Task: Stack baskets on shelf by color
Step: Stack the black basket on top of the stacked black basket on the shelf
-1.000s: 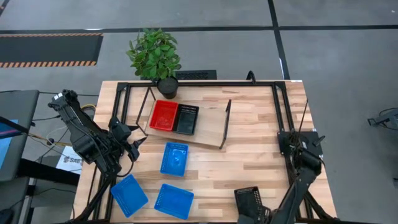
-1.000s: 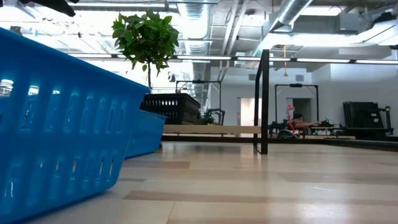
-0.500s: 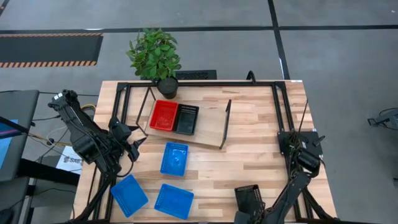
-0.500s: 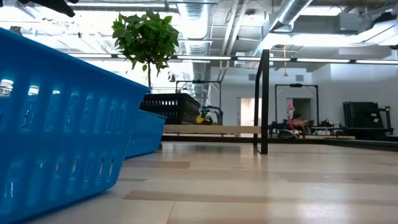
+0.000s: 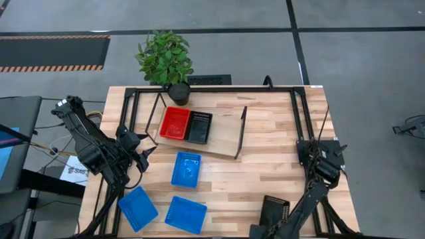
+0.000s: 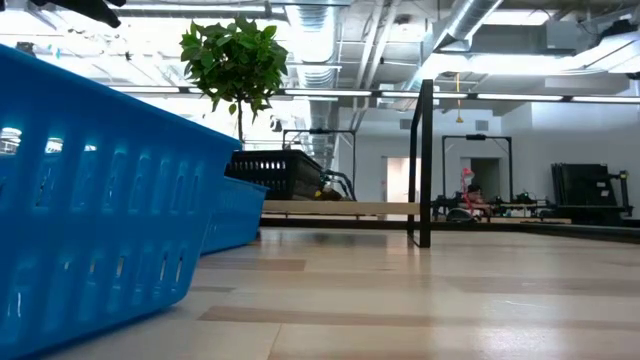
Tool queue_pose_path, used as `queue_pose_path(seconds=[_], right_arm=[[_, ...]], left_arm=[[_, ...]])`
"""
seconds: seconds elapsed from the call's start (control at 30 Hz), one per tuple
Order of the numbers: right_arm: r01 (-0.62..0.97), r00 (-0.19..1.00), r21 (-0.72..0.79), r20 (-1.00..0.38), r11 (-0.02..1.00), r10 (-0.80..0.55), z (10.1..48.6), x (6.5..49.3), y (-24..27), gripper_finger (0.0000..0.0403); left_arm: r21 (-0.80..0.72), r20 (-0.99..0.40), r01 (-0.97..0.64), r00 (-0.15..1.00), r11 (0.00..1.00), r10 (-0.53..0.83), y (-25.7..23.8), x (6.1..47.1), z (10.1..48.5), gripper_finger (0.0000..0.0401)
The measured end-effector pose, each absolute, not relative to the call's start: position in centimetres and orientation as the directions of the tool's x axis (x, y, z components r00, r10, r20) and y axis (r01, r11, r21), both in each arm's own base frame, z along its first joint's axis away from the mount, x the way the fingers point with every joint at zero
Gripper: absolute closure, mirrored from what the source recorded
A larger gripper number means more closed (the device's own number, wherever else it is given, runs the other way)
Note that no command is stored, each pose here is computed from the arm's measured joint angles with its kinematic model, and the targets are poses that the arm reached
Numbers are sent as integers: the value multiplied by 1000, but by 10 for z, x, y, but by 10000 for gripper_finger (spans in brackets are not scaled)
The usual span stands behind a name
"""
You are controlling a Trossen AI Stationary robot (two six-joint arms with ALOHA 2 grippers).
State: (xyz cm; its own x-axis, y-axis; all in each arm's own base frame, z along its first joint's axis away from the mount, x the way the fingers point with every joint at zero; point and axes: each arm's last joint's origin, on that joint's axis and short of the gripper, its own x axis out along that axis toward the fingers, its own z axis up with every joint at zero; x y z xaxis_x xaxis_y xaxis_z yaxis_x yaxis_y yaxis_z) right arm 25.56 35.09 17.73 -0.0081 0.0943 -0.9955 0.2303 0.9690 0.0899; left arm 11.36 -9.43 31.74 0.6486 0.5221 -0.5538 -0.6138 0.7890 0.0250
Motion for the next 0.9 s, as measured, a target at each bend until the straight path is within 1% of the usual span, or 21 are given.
queue_pose_path(seconds=[0.07,0.17,0.23,0.37,0.43,0.57,0.63,0.73,0.8,0.9], right_arm=[[227,1,97,-995,969,99,179,264,345,387],[173,25,120,-993,978,118,191,282,331,395],[127,60,135,-990,983,128,211,294,318,394],[73,148,111,-984,991,99,262,313,282,398],[66,222,112,-970,992,94,289,322,263,398],[25,425,102,-902,994,82,344,338,222,399],[6,507,54,-861,998,44,361,348,200,400],[55,600,-40,-797,998,-65,376,365,164,398],[98,630,-93,-765,991,-134,381,378,137,397],[156,631,-141,-748,978,-208,373,403,95,397]], left_arm=[[32,-554,-610,648,792,522,-94,114,317,136],[35,-554,-608,648,793,522,-94,114,317,136],[35,-554,-608,648,793,522,-94,114,317,136],[37,-555,-608,648,793,522,-94,113,317,136],[42,-555,-607,646,793,524,-94,113,317,136],[55,-555,-600,646,798,524,-94,113,317,136],[61,-555,-597,646,800,524,-94,113,317,136],[64,-555,-595,646,801,524,-94,113,317,136],[64,-555,-595,646,801,524,-94,113,317,136],[63,-555,-595,647,801,524,-94,113,317,136]])
